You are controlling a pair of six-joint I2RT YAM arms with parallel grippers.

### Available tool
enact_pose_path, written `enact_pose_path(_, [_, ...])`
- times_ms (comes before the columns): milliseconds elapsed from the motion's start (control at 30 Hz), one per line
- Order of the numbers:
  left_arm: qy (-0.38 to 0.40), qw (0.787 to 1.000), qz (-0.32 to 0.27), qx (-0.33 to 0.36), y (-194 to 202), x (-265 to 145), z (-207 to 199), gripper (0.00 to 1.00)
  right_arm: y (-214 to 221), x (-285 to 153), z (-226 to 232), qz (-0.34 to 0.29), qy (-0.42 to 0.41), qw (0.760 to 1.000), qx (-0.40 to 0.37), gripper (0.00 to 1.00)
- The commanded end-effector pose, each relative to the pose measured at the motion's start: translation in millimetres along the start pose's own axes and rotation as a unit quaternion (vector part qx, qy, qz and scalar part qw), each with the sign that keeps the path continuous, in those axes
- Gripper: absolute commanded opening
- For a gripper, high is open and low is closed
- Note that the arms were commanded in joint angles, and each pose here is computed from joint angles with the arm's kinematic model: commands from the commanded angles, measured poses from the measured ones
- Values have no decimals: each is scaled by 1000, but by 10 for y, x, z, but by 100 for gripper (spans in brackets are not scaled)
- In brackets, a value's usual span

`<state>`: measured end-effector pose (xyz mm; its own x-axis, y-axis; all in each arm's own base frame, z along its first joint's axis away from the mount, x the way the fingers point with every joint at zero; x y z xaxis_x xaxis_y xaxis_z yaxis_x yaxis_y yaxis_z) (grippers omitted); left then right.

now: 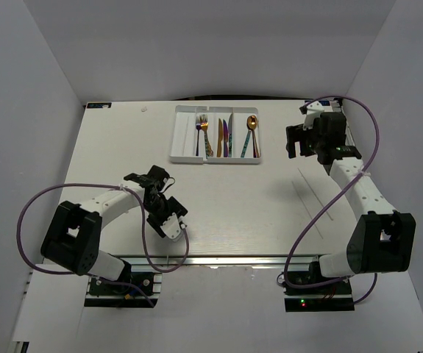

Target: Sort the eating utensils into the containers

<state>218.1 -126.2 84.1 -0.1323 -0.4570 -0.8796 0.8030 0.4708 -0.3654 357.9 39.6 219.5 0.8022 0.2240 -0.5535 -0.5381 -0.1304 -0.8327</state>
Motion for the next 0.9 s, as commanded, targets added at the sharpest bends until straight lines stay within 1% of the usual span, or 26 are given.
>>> enact_pose_path(0, [-19,934,12,357,-78,-12,369,75,-90,-85,-12,-23,-3,1000,-1,89])
enact_pose_path(100, [-7,936,5,352,-36,47,378,74,-95,-79,-27,-22,-2,1000,1,89])
enact_pose_path(433, [38,943,-25,330,124,241,420,61,-129,-118,-55,-29,-1,1000,1,89])
enact_pose_path(467, [41,944,-26,327,136,248,432,56,-128,-119,-60,-29,0,1000,2,89])
enact_pose_path(533, [56,946,-41,316,139,252,419,51,-130,-121,-77,-30,2,1000,2,90])
enact_pose_path(567, [60,947,-44,312,166,249,463,46,-136,-124,-81,-31,2,1000,2,89])
enact_pose_path(667, [78,948,-51,305,192,264,445,37,-128,-122,-95,-29,3,1000,5,89])
enact_pose_path(700, [84,947,-48,305,206,252,453,31,-127,-118,-102,-29,3,1000,4,89])
enact_pose_path(833, [108,947,-45,300,270,274,438,20,-132,-122,-117,-30,5,1000,5,89])
enact_pose_path(867, [111,947,-43,297,284,277,435,19,-138,-124,-118,-31,5,999,4,89])
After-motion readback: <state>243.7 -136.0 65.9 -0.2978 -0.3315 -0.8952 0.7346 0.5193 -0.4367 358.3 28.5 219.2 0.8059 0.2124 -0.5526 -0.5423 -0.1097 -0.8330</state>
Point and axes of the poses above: each gripper's point midway between its finger pads, its own x axis out along the fingers, its own z axis along the line the jaws close on, y = z × x, the point moved 6 cm from there along -x, back along the fingers, and after that the axes turned 6 degrees about x, right-handed, at the moved point
